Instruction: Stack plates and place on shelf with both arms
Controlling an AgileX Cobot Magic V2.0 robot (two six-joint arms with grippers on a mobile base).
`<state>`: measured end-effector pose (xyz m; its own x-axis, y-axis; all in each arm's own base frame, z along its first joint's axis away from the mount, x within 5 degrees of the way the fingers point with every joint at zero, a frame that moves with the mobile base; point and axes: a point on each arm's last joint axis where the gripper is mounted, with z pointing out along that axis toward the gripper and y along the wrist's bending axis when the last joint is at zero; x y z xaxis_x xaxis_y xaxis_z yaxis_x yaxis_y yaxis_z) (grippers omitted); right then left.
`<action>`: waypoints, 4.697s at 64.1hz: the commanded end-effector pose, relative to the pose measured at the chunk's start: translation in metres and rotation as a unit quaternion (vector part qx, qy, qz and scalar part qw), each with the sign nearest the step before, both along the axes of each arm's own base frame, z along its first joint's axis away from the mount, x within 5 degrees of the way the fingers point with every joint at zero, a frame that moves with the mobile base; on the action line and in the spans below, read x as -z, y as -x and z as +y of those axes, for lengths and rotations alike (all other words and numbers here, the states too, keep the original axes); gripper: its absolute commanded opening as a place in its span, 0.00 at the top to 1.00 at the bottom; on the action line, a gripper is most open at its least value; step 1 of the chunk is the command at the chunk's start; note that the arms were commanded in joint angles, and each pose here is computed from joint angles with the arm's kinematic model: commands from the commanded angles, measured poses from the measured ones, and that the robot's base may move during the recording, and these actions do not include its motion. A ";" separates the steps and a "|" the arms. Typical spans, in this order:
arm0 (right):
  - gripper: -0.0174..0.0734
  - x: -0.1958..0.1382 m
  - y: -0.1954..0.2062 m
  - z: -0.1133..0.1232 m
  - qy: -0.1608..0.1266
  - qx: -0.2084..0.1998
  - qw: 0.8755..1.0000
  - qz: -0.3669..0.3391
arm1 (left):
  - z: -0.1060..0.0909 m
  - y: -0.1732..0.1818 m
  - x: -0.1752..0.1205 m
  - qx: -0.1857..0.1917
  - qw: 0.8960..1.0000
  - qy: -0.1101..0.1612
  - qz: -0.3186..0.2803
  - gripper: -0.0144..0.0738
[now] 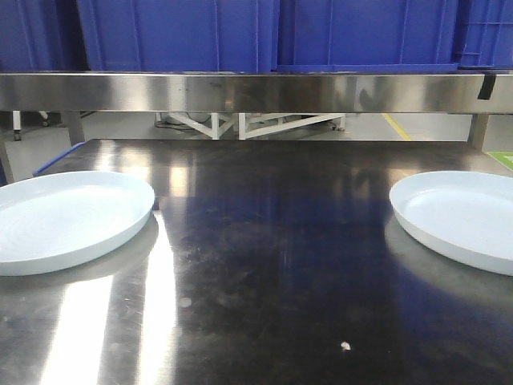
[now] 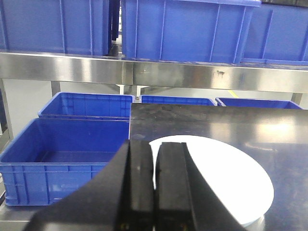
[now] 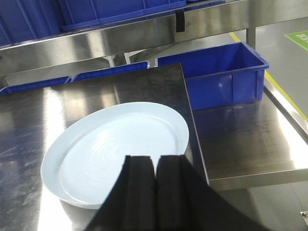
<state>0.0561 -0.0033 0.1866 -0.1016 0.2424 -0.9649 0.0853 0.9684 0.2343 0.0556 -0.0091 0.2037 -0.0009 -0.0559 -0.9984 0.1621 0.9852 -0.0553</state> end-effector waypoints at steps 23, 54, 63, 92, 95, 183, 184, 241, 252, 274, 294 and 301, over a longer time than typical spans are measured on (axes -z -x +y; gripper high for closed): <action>0.75 -0.009 0.001 0.000 0.009 0.001 0.999 -0.053 | 0.000 0.002 -0.008 0.001 0.999 0.011 -0.052 0.74; 0.75 -0.009 0.001 0.000 0.009 0.001 0.999 -0.053 | 0.000 0.002 -0.009 0.000 0.999 -0.001 -0.051 0.74; 0.75 -0.009 0.001 0.000 0.009 0.001 0.999 -0.053 | 0.001 0.003 -0.047 0.000 0.999 0.002 -0.050 0.74; 0.75 -0.009 0.001 0.000 0.009 0.001 0.999 -0.053 | 0.002 -0.074 -0.225 -0.064 0.969 -0.113 0.211 0.74; 0.75 -0.009 0.001 0.000 0.009 0.001 0.999 -0.053 | 0.001 -0.080 -0.226 -0.065 0.966 -0.115 0.222 0.74; 0.75 -0.009 0.001 -0.001 0.048 0.003 0.998 -0.046 | 0.000 -0.098 -0.221 -0.068 0.961 -0.131 0.234 0.74; 0.75 -0.009 0.001 -0.001 0.053 0.003 0.997 -0.048 | 0.000 -0.098 -0.220 -0.068 0.961 -0.131 0.235 0.74; 0.75 -0.142 -0.048 -0.016 0.136 0.042 0.982 0.123 | -0.006 -0.097 -0.218 -0.049 0.958 -0.135 0.246 0.74; 0.75 -0.136 -0.072 -0.017 0.136 0.032 0.978 0.157 | -0.006 -0.097 -0.218 -0.050 0.958 -0.137 0.246 0.74; 0.74 -0.139 -0.085 -0.015 0.140 0.020 0.983 0.121 | -0.007 -0.098 -0.219 -0.048 0.960 -0.129 0.243 0.74; 0.22 -0.140 -0.086 -0.014 0.141 0.019 0.983 0.116 | -0.012 -0.120 -0.206 -0.042 0.953 -0.135 0.269 0.41; 0.18 -0.140 -0.086 -0.014 0.141 0.019 0.983 0.114 | -0.019 -0.139 -0.193 -0.027 0.945 -0.122 0.303 0.19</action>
<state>0.1376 -0.0188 0.3072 -0.4274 0.0135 -0.9040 0.1588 0.9855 -0.0604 0.1815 -0.0217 0.3897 -0.6312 0.1828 -0.7537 0.1104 0.9831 0.1460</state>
